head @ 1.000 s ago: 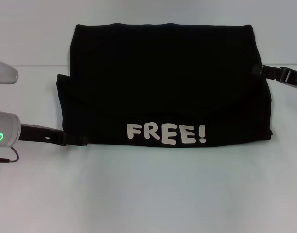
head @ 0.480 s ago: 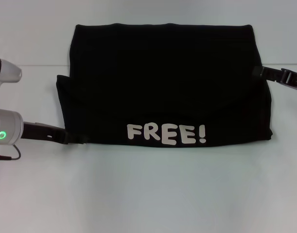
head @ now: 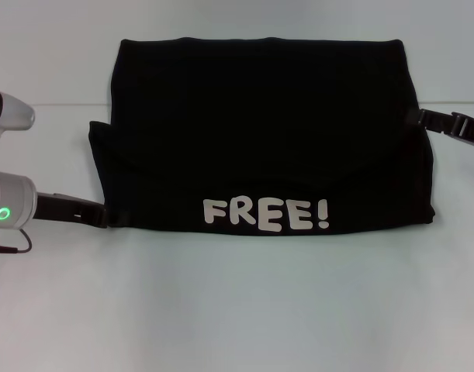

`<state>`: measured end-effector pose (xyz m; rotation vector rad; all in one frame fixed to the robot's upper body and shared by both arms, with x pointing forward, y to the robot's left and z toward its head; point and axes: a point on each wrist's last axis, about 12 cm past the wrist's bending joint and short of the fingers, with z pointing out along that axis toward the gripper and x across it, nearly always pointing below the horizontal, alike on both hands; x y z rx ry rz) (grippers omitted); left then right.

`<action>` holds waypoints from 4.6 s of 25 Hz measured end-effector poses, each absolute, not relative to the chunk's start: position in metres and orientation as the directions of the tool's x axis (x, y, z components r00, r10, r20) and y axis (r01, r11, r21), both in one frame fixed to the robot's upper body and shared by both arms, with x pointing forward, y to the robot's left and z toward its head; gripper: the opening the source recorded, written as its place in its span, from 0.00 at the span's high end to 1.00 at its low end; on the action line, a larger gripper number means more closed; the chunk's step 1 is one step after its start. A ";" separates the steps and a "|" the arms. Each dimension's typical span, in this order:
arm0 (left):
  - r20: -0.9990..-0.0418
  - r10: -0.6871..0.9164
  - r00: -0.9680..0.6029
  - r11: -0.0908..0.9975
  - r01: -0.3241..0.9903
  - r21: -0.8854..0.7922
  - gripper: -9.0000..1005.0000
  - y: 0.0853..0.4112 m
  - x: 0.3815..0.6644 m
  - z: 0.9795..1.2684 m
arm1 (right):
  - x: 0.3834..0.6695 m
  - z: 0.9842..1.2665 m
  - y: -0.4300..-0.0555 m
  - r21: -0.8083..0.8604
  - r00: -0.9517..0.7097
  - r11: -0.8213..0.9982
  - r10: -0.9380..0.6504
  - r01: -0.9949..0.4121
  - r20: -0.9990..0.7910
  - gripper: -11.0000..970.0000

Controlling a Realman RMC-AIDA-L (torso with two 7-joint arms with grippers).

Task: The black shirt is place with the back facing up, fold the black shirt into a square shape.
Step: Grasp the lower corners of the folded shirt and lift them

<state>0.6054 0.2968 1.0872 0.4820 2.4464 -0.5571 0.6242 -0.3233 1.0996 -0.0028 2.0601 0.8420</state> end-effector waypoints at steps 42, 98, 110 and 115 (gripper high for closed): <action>-0.602 0.244 -0.760 0.842 0.474 -0.259 0.99 0.299 0.612 1.097 | 0.602 1.074 -0.324 0.535 -0.820 0.812 0.132 -0.232 -0.557 0.44; -0.506 0.191 -0.841 0.577 0.513 -0.635 0.99 0.333 0.523 1.107 | 0.498 1.069 -0.397 0.597 -0.797 0.709 0.081 -0.376 -0.599 0.95; -0.479 0.205 -0.854 0.482 0.514 -0.710 0.99 0.331 0.491 1.092 | 0.469 1.073 -0.416 0.596 -0.794 0.695 0.061 -0.401 -0.605 0.95; -0.474 0.211 -0.855 0.463 0.514 -0.722 0.99 0.332 0.484 1.090 | 0.457 1.071 -0.418 0.607 -0.802 0.681 0.047 -0.410 -0.596 0.95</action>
